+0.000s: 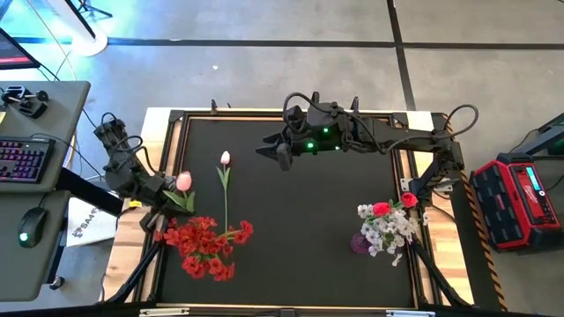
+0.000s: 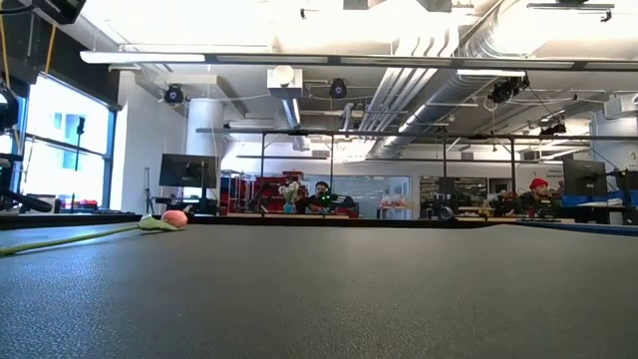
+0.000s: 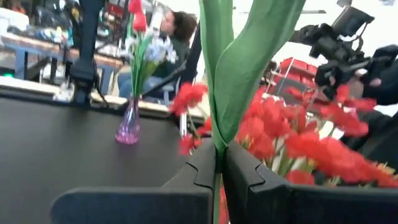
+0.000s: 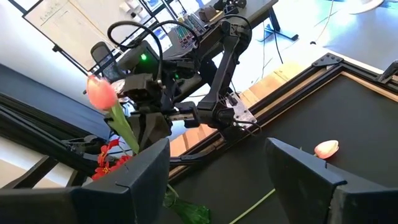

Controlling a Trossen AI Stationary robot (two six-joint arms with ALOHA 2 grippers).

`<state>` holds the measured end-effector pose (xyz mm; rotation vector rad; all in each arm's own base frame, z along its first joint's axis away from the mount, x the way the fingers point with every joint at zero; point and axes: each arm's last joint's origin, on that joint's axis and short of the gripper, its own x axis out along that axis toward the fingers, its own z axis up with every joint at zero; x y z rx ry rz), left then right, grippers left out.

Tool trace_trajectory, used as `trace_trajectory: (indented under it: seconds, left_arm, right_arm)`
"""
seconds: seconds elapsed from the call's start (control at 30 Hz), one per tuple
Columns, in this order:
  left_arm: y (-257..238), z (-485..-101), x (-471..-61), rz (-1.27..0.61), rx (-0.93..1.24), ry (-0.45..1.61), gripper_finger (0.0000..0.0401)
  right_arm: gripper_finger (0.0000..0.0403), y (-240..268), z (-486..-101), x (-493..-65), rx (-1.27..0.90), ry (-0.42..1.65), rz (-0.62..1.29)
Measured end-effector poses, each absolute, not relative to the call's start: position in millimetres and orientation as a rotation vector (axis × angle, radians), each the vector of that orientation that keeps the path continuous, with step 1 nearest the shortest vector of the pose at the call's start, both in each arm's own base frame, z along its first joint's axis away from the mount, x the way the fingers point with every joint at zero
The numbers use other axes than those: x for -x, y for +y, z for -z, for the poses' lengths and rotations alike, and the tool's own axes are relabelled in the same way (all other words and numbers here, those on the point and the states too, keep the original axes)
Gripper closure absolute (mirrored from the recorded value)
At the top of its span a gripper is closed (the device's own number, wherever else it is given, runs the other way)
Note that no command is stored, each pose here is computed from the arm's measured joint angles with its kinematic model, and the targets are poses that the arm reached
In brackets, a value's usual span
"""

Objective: Sort flowers into vase by color
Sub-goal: Put the bottom pink flower into the green vase

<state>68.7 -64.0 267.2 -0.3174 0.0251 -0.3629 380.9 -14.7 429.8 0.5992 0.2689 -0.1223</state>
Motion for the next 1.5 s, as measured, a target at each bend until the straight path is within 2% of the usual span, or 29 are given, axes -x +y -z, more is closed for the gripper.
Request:
trace_trajectory:
  seconds: [0.17,0.43,0.7,1.0,1.2,1.5]
  left_arm:
    - [-65,-265,-69,0.384,0.314,0.054,0.0401]
    - [-63,-279,-68,0.394,0.332,-0.083,0.0401]
    - [-64,-276,-68,0.388,0.318,-0.058,0.0401]
    - [-68,-261,-71,0.399,0.253,0.085,0.0395]
    - [-74,-259,-72,0.494,0.230,0.111,0.0355]
    - [-85,-247,-78,0.523,0.270,0.260,0.0253]
  right_arm:
    - [0.0153,-15,-428,-382,-0.596,0.282,0.125]
    - [0.0153,-15,-422,-385,-0.595,0.315,0.135]
    - [0.0153,-15,-421,-385,-0.588,0.316,0.132]
    - [0.0153,-11,-419,-385,-0.560,0.338,0.118]
    - [0.0153,-9,-407,-387,-0.558,0.429,0.141]
    - [0.0153,-10,-375,-409,-0.605,0.528,0.155]
